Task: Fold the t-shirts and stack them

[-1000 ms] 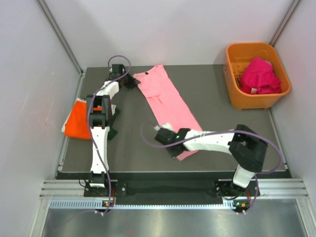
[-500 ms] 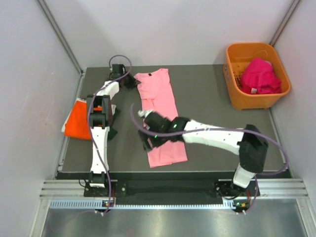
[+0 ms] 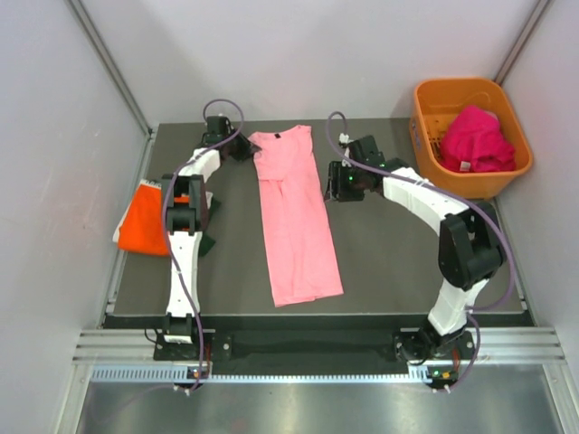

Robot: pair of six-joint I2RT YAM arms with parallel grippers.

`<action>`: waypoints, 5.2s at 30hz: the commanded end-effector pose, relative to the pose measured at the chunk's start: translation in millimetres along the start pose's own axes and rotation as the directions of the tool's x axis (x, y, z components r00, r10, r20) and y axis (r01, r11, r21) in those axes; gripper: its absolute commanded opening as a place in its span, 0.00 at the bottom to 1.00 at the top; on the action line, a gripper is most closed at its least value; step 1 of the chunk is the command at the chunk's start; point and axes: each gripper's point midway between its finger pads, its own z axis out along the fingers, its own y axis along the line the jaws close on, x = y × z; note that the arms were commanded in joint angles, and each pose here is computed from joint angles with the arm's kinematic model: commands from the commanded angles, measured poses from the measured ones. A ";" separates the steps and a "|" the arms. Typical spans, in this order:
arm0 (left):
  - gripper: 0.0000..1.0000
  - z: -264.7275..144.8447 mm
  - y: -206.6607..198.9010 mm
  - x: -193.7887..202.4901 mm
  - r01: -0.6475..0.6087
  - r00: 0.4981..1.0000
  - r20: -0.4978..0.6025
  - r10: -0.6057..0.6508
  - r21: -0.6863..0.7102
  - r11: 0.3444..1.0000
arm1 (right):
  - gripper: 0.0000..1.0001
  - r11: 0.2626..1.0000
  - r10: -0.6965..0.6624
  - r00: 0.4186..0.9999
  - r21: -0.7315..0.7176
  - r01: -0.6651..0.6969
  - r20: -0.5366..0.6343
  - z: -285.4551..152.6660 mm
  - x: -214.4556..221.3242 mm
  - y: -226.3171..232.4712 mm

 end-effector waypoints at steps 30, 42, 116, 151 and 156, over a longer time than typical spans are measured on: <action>0.96 -209.2 4.1 108.3 -0.097 0.995 -0.054 0.090 -0.164 0.982 | 0.51 0.995 0.052 0.988 -0.071 -0.063 -0.143 -51.0 169.0 -28.5; 0.75 -311.9 20.2 237.4 -0.199 0.973 -0.151 0.174 -0.167 0.966 | 0.45 0.995 0.029 0.987 -0.092 -0.044 -0.157 -56.8 205.2 3.6; 0.00 -268.5 -22.5 261.6 -0.109 0.966 -0.240 0.095 -0.048 0.993 | 0.00 0.995 0.000 1.000 -0.097 0.000 0.002 -18.8 50.9 28.4; 0.00 -144.8 -18.4 122.0 -0.008 0.996 -0.093 -0.001 -0.102 0.995 | 0.01 0.992 0.079 0.996 -0.103 -0.074 0.048 93.6 -97.5 -6.5; 0.04 -131.9 -14.5 108.3 -0.011 0.998 -0.067 0.006 -0.085 0.996 | 0.41 0.989 0.062 0.995 -0.140 -0.051 0.075 98.4 -110.7 0.8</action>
